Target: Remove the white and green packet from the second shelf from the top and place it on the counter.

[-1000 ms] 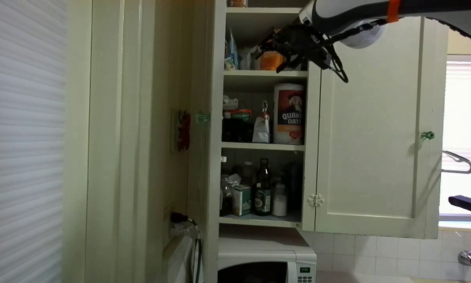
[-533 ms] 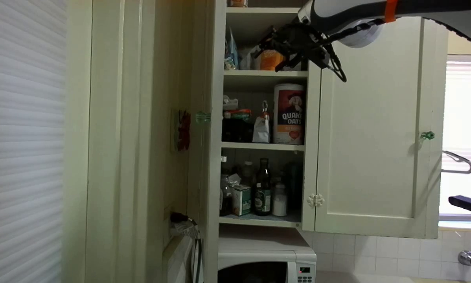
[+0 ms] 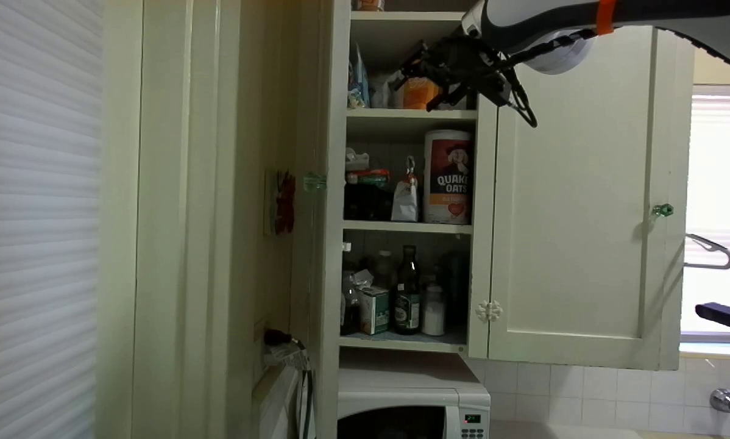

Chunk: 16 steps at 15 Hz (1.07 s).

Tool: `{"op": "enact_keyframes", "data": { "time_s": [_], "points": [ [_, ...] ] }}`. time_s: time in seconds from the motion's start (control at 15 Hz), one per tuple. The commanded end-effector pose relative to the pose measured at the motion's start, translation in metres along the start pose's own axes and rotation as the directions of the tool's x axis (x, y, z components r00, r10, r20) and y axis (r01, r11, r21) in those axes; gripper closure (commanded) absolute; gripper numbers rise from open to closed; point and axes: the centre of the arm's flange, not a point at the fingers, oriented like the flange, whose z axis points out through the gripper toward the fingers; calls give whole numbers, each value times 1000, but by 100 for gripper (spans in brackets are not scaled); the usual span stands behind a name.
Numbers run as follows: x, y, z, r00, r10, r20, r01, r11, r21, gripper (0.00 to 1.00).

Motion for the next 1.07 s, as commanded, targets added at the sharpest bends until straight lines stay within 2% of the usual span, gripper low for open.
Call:
{"op": "enact_keyframes", "data": {
  "time_s": [0.0, 0.4, 0.67, 0.8, 1.0],
  "points": [
    [4, -2, 4, 1000, 8, -19, -8, 1000, -5, 0],
    [36, -14, 42, 996, -58, -64, 58, 998, -6, 0],
    [48, -36, 76, 989, -119, -91, 120, 993, -1, 0],
    [51, -49, 90, 980, -156, -125, 158, 987, 7, 0],
    [59, -65, 106, 956, -217, -196, 217, 976, -21, 0]
  ]
}}
